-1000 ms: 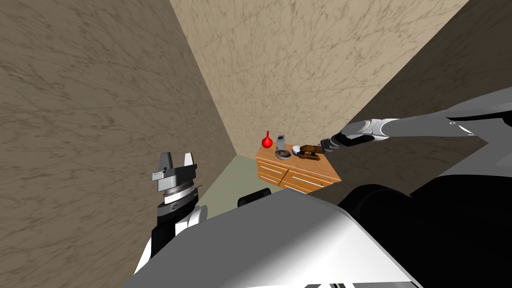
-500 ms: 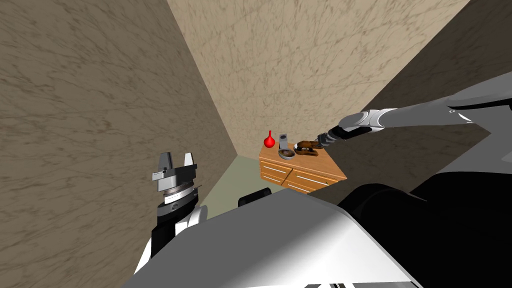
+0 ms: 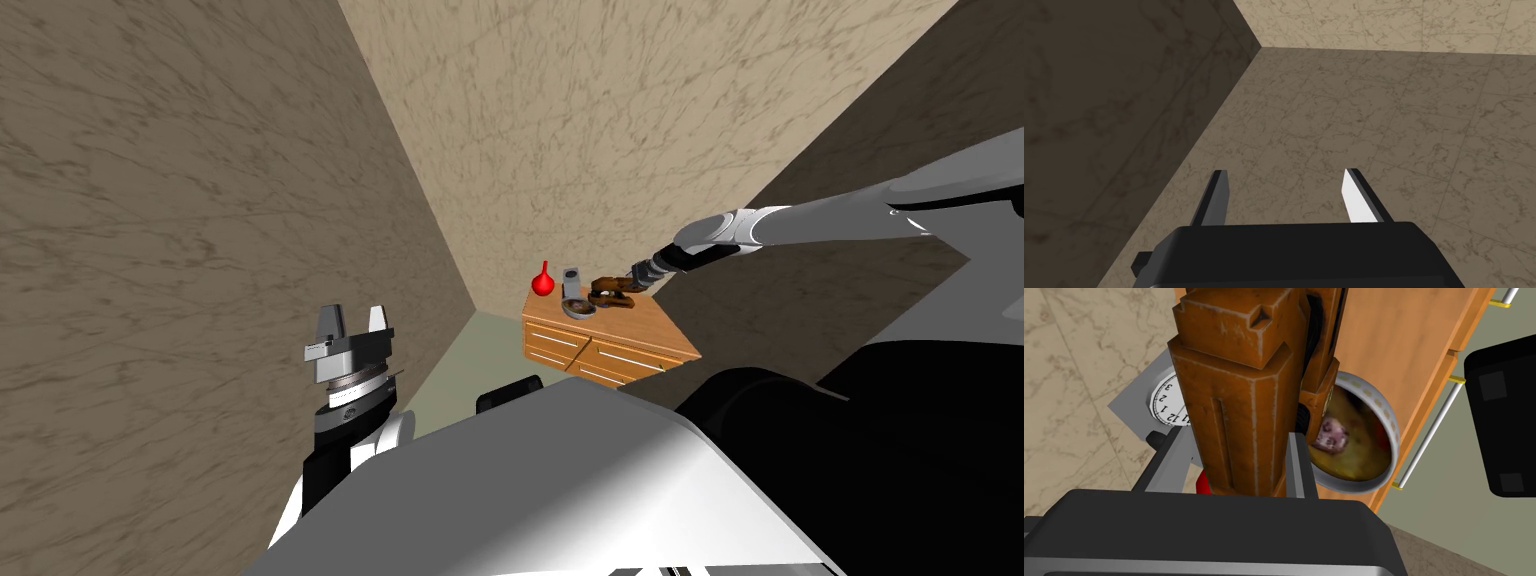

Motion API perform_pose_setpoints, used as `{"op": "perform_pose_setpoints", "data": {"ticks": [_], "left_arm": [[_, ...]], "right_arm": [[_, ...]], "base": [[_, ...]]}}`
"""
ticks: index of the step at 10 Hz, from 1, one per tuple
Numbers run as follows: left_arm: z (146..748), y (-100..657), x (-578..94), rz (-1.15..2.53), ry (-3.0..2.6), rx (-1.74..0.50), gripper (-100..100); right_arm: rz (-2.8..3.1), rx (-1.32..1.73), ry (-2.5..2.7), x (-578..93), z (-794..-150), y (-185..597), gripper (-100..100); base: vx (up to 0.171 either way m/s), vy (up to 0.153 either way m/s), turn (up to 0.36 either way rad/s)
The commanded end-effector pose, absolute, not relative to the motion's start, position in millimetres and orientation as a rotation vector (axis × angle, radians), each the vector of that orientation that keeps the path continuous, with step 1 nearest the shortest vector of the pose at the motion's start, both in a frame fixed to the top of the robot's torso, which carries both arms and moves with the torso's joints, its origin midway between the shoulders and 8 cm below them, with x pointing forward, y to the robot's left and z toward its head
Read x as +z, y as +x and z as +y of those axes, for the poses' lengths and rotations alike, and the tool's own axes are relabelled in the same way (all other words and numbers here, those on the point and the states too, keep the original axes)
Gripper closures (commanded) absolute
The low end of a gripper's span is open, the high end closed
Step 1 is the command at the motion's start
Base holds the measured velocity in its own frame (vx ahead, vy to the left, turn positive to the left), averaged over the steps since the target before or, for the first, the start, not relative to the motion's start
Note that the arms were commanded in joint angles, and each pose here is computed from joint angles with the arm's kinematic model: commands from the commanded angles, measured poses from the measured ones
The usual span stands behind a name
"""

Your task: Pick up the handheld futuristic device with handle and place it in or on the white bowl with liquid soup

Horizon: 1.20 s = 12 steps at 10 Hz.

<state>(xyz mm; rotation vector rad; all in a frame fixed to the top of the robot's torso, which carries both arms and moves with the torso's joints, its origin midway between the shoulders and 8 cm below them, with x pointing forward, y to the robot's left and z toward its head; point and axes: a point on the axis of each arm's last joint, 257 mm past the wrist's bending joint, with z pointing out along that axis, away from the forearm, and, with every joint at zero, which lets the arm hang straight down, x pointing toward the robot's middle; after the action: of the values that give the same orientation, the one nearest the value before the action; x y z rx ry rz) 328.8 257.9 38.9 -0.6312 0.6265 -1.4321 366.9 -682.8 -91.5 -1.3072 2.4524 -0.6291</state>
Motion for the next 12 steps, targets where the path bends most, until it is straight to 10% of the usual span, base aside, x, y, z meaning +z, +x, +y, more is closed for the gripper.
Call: {"op": "perform_pose_setpoints", "data": {"ticks": [1, 8, 9, 12], "left_arm": [[257.9, 328.8, 38.9, 0.627, -0.631, -1.432, 0], [257.9, 328.8, 38.9, 0.627, -0.631, -1.432, 0], [257.9, 328.8, 38.9, 0.627, -0.631, -1.432, 0], [257.9, 328.8, 38.9, 0.627, -0.631, -1.432, 0]], "right_arm": [[2.439, -0.621, -1.299, -76.5, -672.1, 378.6, 100], [2.429, -0.605, -1.327, -52.4, -647.9, 400.1, 100], [2.43, -0.604, -1.327, -52.5, -647.6, 399.9, -100], [2.43, -0.604, -1.327, -52.5, -647.6, 399.9, -100]], "base": [[0.057, 0.071, -0.043], [0.044, 0.064, -0.032], [0.0, 0.0, 0.0], [0.0, 0.0, 0.0]]}}
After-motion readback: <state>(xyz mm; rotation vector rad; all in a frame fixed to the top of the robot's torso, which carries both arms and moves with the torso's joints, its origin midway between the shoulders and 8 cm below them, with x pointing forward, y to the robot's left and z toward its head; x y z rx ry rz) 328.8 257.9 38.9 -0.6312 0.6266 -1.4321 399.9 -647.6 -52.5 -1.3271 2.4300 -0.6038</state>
